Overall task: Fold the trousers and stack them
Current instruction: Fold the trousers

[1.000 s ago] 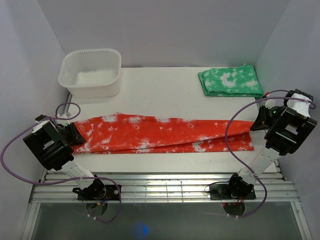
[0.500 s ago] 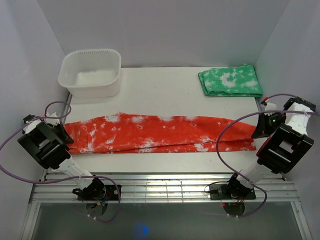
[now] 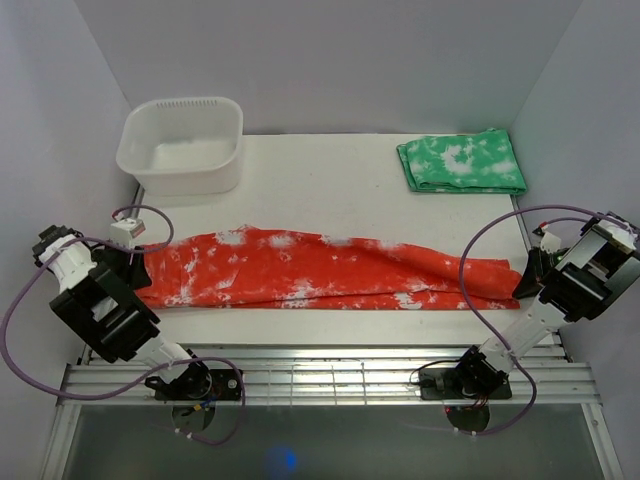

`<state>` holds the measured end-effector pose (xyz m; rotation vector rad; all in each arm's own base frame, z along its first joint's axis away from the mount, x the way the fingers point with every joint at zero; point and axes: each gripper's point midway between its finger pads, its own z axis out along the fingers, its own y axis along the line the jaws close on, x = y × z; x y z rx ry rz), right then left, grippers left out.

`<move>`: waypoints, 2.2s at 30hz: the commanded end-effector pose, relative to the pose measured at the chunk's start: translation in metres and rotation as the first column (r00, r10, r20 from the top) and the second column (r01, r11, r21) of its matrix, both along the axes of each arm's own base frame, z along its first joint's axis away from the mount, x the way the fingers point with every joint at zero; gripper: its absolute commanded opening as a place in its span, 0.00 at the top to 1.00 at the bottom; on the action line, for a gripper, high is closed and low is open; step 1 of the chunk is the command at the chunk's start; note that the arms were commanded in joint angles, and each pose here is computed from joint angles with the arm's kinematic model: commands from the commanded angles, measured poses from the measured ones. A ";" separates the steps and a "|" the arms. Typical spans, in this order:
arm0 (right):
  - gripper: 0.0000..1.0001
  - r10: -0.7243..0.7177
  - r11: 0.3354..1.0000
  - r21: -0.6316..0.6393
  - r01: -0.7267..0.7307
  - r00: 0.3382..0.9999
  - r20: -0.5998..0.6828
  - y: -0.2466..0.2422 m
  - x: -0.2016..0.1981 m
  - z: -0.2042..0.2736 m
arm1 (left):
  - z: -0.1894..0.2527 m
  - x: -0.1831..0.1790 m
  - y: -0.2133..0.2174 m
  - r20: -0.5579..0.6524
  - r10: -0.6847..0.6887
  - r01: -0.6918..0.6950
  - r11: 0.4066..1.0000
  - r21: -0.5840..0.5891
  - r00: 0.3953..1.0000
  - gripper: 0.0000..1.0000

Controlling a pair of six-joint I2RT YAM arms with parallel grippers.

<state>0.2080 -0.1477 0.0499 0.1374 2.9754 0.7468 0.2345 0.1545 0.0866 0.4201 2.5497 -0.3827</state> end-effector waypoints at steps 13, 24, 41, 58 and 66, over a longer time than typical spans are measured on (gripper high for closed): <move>0.92 -0.036 0.996 -0.076 0.043 0.995 0.095 -0.036 0.060 0.020 | 0.000 -0.012 0.009 -0.014 -0.677 0.625 0.671 0.398 0.735 0.41; 0.88 -0.028 0.994 -0.107 0.038 0.995 0.091 -0.046 0.073 0.032 | -0.024 -0.018 0.025 -0.162 -0.739 0.724 0.550 0.416 0.654 0.49; 0.92 -0.008 0.994 -0.108 0.016 0.997 0.075 -0.042 0.072 0.028 | -0.002 -0.005 0.009 -0.110 -0.739 0.715 0.588 0.379 0.665 0.54; 0.92 0.002 0.993 -0.116 0.006 0.998 0.066 -0.042 0.071 0.027 | -0.036 -0.041 -0.003 -0.224 -0.780 0.790 0.485 0.374 0.585 0.42; 0.92 0.010 0.992 -0.123 -0.004 0.998 0.054 -0.042 0.069 0.026 | -0.034 -0.007 0.029 -0.247 -0.730 0.718 0.445 0.535 0.637 0.76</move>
